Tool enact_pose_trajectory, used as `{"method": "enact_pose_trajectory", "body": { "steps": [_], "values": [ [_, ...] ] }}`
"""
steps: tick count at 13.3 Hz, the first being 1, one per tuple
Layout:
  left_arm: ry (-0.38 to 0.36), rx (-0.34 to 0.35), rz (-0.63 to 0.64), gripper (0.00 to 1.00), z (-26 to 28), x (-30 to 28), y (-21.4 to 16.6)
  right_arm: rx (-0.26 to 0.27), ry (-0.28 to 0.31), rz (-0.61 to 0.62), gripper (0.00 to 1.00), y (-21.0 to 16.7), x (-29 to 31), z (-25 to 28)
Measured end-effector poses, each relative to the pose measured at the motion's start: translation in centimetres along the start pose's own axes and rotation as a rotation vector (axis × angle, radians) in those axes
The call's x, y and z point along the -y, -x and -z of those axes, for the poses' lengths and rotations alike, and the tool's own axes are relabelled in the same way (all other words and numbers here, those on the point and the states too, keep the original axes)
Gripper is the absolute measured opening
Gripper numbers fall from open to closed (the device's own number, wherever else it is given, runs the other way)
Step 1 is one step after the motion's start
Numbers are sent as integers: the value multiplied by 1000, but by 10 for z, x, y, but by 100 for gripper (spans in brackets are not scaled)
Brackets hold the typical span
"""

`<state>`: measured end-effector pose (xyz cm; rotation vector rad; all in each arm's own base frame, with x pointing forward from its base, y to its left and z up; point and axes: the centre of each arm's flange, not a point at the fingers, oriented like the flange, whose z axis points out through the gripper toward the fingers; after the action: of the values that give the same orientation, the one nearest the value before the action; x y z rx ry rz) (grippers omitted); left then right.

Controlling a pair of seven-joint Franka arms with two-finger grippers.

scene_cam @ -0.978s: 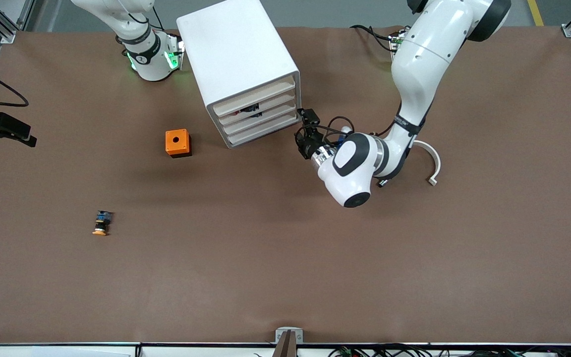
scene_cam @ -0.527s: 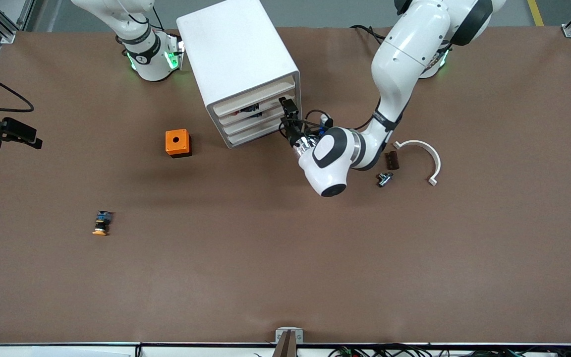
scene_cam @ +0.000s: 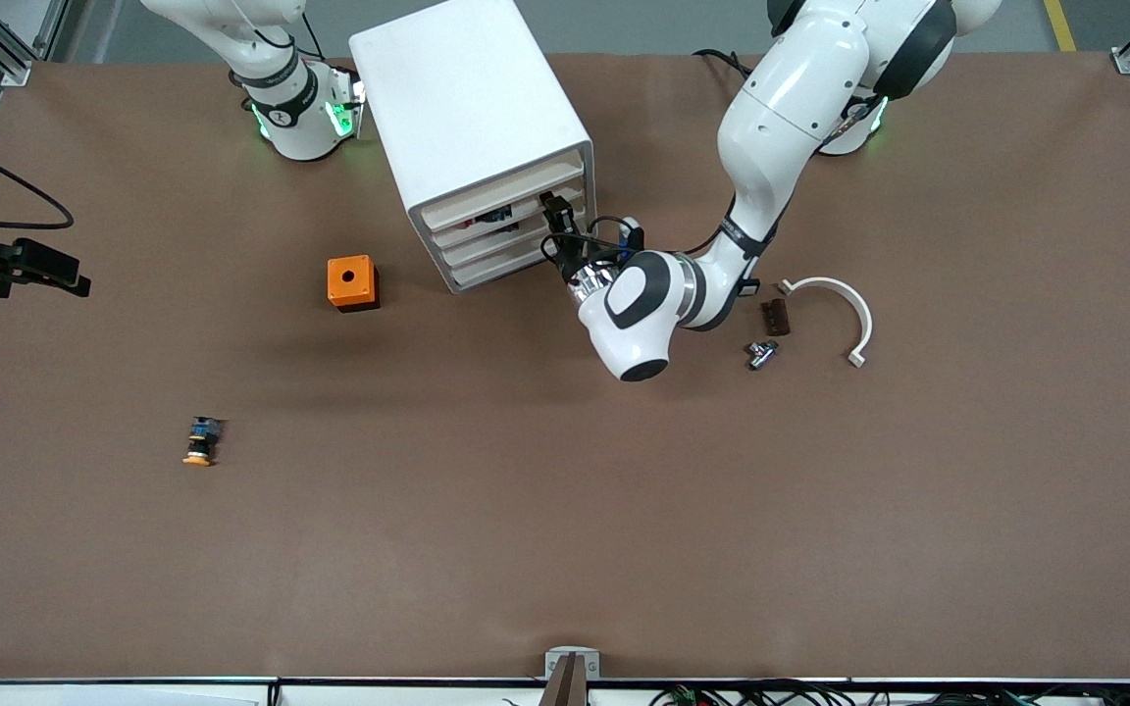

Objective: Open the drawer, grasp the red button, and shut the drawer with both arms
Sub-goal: 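Grasp the drawer front with the left gripper and pull it open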

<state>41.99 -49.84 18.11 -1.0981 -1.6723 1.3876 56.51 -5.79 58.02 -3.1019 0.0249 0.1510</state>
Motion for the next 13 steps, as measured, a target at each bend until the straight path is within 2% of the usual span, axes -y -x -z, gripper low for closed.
{"method": "enact_pose_trajectory", "body": {
  "steps": [4,7,10,13],
  "values": [
    [11,21,22,15,15,-1,-2,44,-4,-8,100,2,-4,-8],
    [46,106,32,15,76,-1,-14,67,-6,-15,96,4,-6,-11],
    [105,193,23,15,142,0,-31,60,-11,-20,100,3,-5,-10],
    [152,227,-16,14,160,2,-31,41,-22,-126,100,1,0,-9]
  ]
}}
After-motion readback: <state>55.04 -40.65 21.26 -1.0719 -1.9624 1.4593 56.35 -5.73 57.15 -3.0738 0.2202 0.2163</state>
